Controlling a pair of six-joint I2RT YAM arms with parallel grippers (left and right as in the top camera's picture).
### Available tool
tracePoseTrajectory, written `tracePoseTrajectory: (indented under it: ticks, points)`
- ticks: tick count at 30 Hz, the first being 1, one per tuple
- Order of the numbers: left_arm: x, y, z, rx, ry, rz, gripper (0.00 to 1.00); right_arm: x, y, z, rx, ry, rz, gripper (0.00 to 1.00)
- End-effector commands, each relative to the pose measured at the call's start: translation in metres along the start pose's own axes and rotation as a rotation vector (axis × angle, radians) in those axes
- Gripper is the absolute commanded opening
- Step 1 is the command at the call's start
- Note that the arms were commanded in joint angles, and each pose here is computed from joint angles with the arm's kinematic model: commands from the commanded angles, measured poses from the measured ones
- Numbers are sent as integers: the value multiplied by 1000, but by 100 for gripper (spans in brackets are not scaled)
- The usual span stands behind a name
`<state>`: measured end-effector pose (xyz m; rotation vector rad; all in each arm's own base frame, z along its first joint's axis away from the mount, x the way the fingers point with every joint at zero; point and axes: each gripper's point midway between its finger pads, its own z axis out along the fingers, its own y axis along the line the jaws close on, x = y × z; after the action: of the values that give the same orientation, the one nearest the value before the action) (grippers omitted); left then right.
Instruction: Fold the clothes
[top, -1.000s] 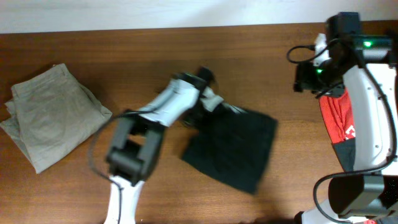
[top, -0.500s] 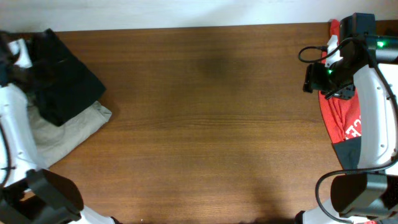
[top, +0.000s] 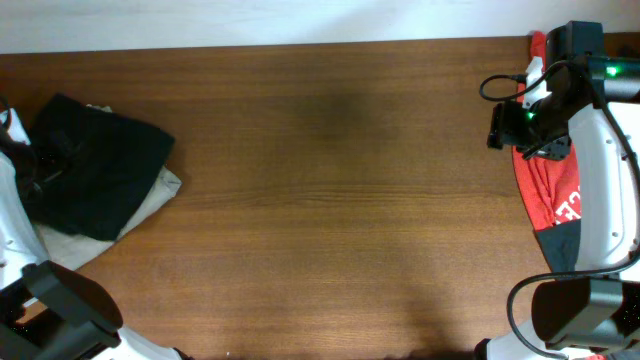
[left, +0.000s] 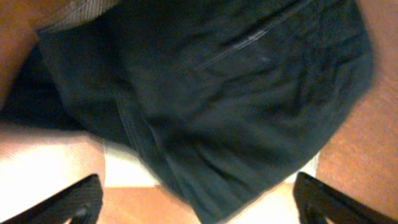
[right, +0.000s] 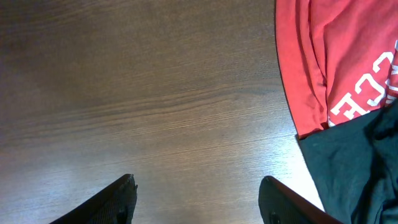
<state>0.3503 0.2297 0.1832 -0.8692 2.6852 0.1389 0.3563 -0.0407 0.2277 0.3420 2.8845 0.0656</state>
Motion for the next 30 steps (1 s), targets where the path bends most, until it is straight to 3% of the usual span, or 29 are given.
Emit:
tracePoseTrajectory:
  ticks: [1,5,9,11,13,15,18,22,24,30]
  points:
    - [8,22,-5,-23,35,-163,99,-2,-1,-9,3,-26,-1,67]
    - [8,-18,-10,202,54,-165,99,-2,0,-8,2,-26,0,68]
    - [17,-94,-18,334,59,75,99,-6,21,-5,-105,-27,-26,79]
    - [46,-171,-27,389,73,333,99,-9,39,1,-145,-29,-116,85]
    - [69,-200,-30,350,93,453,99,-7,45,3,-145,-21,-160,86]
    - [106,-216,-34,246,156,588,100,-4,44,-1,-143,-21,-149,99]
    - [138,-217,-43,198,232,667,92,1,43,-26,-148,-85,-154,99]
    - [136,-223,-85,271,51,685,91,11,42,-77,-153,-264,-160,99]
    - [138,-212,-114,328,-112,669,91,22,38,-99,-149,-387,-155,99]
    - [182,-164,-150,451,-538,630,99,98,25,-76,-172,-643,-176,99]
